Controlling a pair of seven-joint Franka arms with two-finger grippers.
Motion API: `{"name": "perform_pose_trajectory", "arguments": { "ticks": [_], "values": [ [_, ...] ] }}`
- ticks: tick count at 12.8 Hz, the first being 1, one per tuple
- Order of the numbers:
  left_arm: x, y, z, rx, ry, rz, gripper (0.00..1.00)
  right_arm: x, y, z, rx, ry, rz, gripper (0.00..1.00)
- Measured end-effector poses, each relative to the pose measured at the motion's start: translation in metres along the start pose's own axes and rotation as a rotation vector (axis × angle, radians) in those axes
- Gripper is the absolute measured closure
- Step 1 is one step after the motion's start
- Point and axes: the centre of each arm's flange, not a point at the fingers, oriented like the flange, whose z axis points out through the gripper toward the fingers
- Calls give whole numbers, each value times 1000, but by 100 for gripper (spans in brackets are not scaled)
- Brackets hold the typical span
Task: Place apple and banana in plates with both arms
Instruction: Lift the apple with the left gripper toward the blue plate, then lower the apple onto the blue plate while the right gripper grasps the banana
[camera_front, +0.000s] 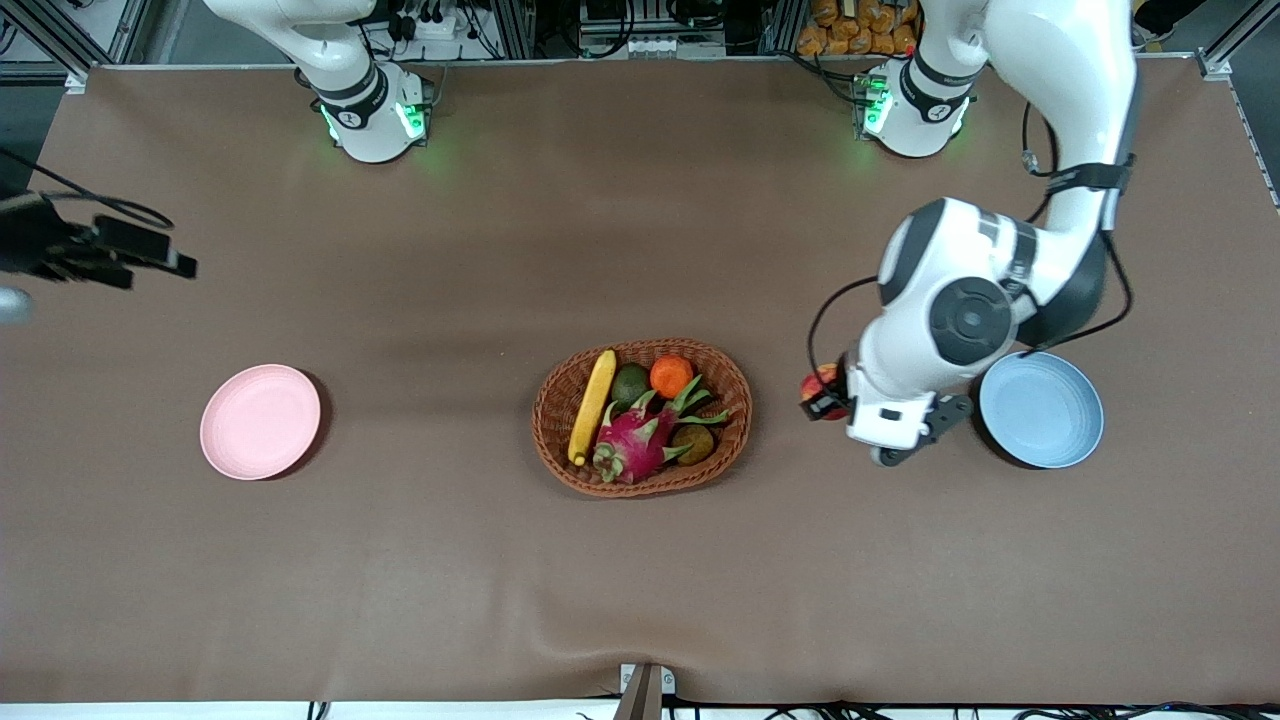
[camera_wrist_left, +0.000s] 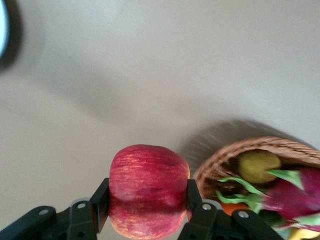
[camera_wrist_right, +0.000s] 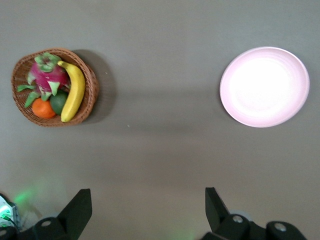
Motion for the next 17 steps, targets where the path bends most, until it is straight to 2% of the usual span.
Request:
{"name": "perform_pose_trajectory", "arguments": {
  "ticks": [5,8,10,13,17],
  "values": [
    [49,-67,-19,42,-62,23,37,52,-58,74,-21,19,-88,0],
    [80,-106,-10,78,-67,47,37,78,-75,118,-37,35,-113,0],
    [95,-127,-3,113,-60,64,37,83,-95,141,-65,22,-150,0],
    [112,-150,-1,115,-69,90,37,88,-134,196,-97,-28,-213,0],
    [128,-173,0,107,-79,120,37,89,-223,292,-117,27,-198,0]
  ]
}}
